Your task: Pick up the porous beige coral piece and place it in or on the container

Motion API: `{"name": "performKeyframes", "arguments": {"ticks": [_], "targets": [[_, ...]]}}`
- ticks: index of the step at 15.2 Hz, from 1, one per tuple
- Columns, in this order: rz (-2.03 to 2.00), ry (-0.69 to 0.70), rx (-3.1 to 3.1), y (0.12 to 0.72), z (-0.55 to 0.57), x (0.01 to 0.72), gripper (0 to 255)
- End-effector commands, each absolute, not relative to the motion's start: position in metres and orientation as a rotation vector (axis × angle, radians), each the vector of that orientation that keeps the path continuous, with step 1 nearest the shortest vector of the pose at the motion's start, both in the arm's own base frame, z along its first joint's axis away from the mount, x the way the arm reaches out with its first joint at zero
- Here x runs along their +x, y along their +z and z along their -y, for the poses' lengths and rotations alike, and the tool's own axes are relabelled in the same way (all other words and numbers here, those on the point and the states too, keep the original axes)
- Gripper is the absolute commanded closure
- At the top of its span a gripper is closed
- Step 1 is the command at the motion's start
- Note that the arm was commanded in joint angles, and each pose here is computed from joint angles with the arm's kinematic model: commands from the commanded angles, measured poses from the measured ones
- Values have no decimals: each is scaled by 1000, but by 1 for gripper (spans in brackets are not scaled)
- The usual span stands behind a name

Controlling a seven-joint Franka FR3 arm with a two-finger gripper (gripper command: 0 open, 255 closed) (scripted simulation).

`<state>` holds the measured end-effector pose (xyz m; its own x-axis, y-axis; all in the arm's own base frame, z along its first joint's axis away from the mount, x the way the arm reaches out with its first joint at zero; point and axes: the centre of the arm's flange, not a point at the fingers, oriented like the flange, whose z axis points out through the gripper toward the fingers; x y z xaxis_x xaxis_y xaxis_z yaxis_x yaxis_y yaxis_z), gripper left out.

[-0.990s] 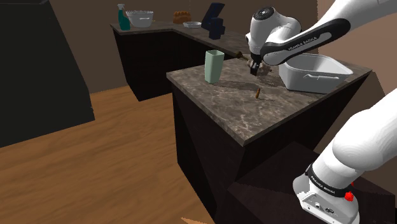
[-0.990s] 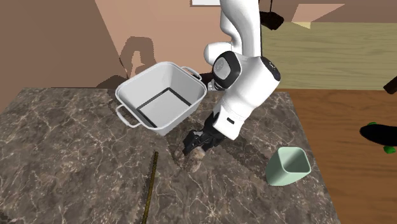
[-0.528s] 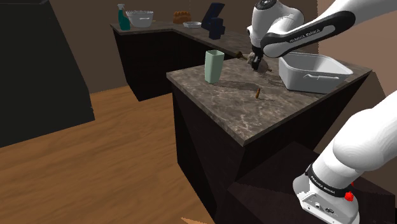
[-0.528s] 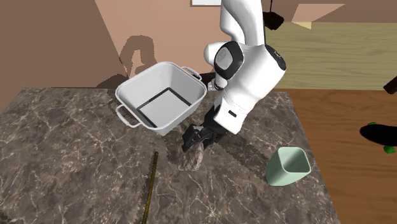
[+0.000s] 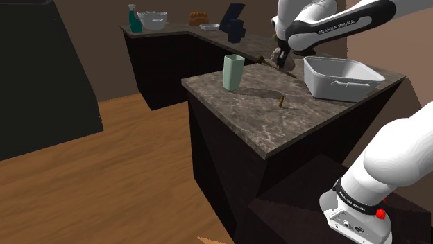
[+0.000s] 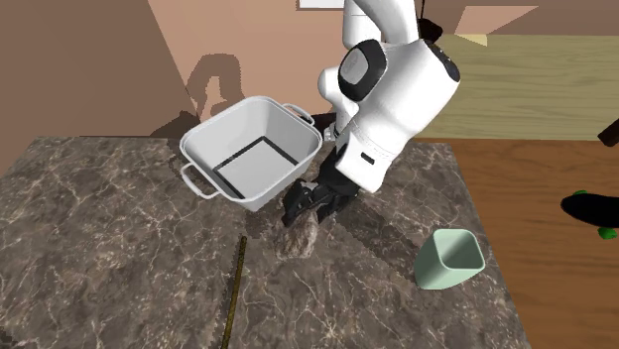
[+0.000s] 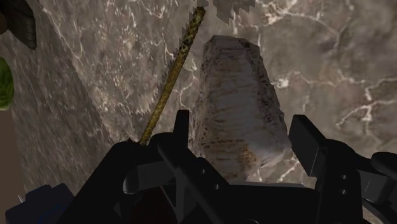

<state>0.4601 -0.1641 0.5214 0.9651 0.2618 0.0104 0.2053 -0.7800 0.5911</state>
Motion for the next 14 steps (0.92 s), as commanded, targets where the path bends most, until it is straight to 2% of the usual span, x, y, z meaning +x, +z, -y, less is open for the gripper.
{"name": "performKeyframes", "arguments": {"ticks": [1, 14], "targets": [[-328, 122, 2492, 533, 164, 460, 255], [-328, 122, 2492, 601, 164, 460, 255]]}}
